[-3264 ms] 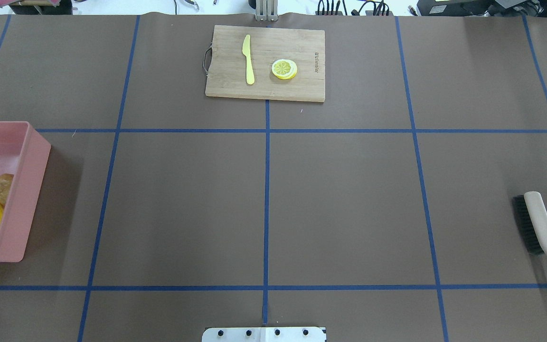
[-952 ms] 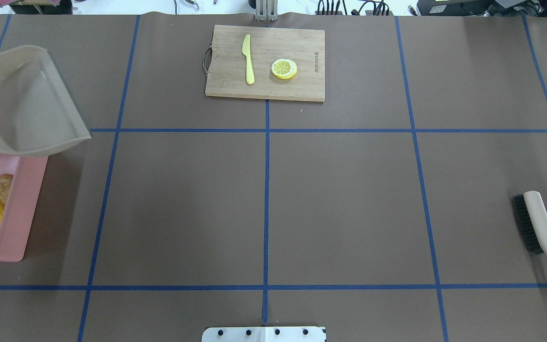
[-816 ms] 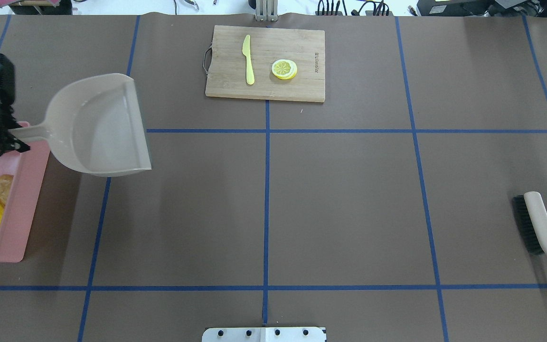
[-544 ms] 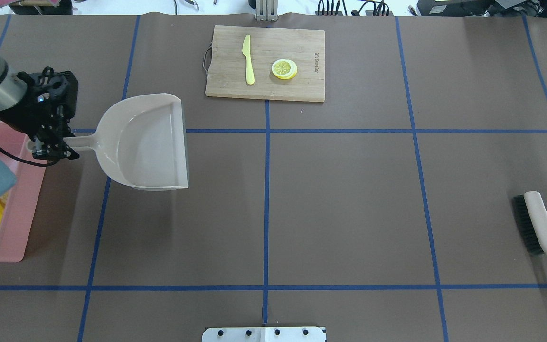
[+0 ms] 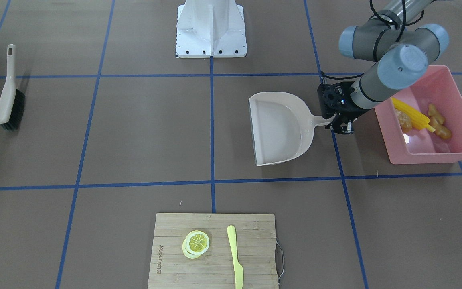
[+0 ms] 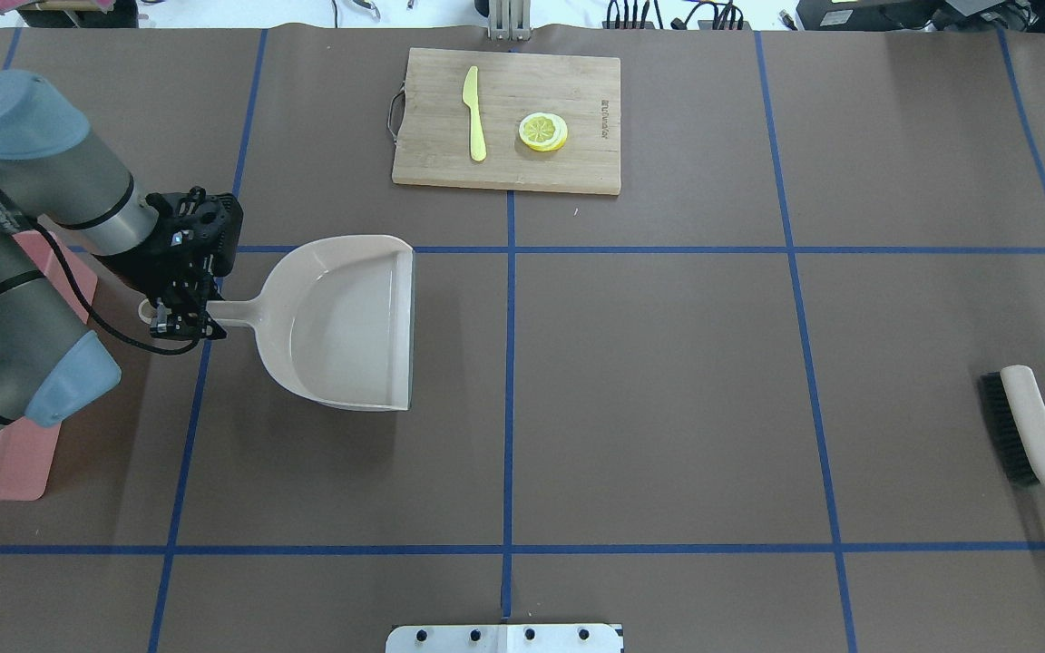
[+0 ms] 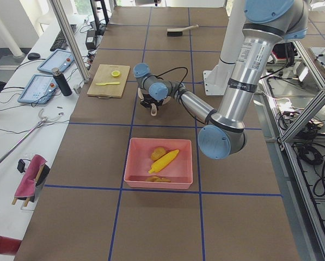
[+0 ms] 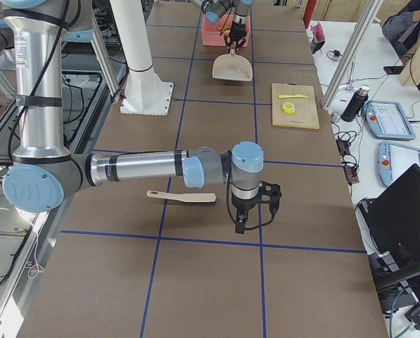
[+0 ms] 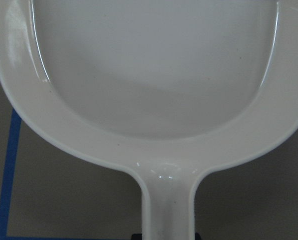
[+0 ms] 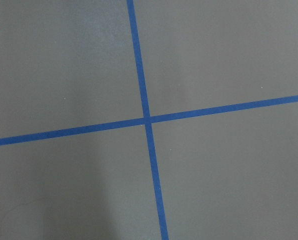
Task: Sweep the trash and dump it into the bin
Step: 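Bring the empty dustpan back and set it on the table with the left gripper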
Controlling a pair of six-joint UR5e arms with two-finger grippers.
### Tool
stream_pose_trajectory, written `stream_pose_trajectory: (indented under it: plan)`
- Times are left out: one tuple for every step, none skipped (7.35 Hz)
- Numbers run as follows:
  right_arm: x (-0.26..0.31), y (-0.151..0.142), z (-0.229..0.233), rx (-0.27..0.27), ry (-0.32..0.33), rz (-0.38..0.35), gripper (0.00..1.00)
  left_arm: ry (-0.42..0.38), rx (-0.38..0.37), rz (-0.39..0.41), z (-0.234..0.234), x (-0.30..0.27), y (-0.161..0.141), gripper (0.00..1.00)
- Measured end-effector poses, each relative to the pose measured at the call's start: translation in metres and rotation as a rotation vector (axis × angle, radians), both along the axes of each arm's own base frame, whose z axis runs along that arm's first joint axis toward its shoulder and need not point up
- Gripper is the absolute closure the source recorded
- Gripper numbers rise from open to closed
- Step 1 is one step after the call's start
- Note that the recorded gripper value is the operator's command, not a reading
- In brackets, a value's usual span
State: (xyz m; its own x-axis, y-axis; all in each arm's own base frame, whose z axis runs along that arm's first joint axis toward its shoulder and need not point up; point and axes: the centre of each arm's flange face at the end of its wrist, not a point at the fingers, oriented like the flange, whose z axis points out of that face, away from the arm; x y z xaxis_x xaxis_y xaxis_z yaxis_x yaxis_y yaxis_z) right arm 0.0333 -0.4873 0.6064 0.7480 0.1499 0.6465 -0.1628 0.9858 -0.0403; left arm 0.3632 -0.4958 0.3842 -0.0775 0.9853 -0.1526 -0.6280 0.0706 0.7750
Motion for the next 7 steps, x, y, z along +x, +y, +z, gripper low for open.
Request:
stream_pose_trajectory:
  plan:
    - [0.000,0.015,0.005,-0.011,-0.049,-0.005,0.00,-0.004,-0.004,0.014,0.005,0.013,-0.001,1.00]
    - [0.001,0.032,0.013,-0.026,-0.076,-0.008,0.00,-0.001,-0.002,0.021,0.009,0.020,-0.002,1.00]
    - [0.002,0.042,0.016,-0.033,-0.084,-0.008,0.00,0.005,0.004,0.022,0.009,0.023,-0.004,1.00]
    - [0.002,0.046,0.018,-0.038,-0.085,-0.008,0.00,0.011,0.010,0.019,0.008,0.023,-0.006,0.87]
    - [0.003,0.048,0.020,-0.043,-0.085,-0.006,0.00,0.016,0.015,0.015,0.007,0.022,-0.008,0.01]
    - [0.003,0.049,0.022,-0.047,-0.085,-0.004,0.00,0.019,0.017,0.012,0.006,0.021,-0.009,0.02]
    - [0.003,0.050,0.024,-0.051,-0.085,-0.004,0.00,0.020,0.019,0.010,0.006,0.020,-0.010,0.02]
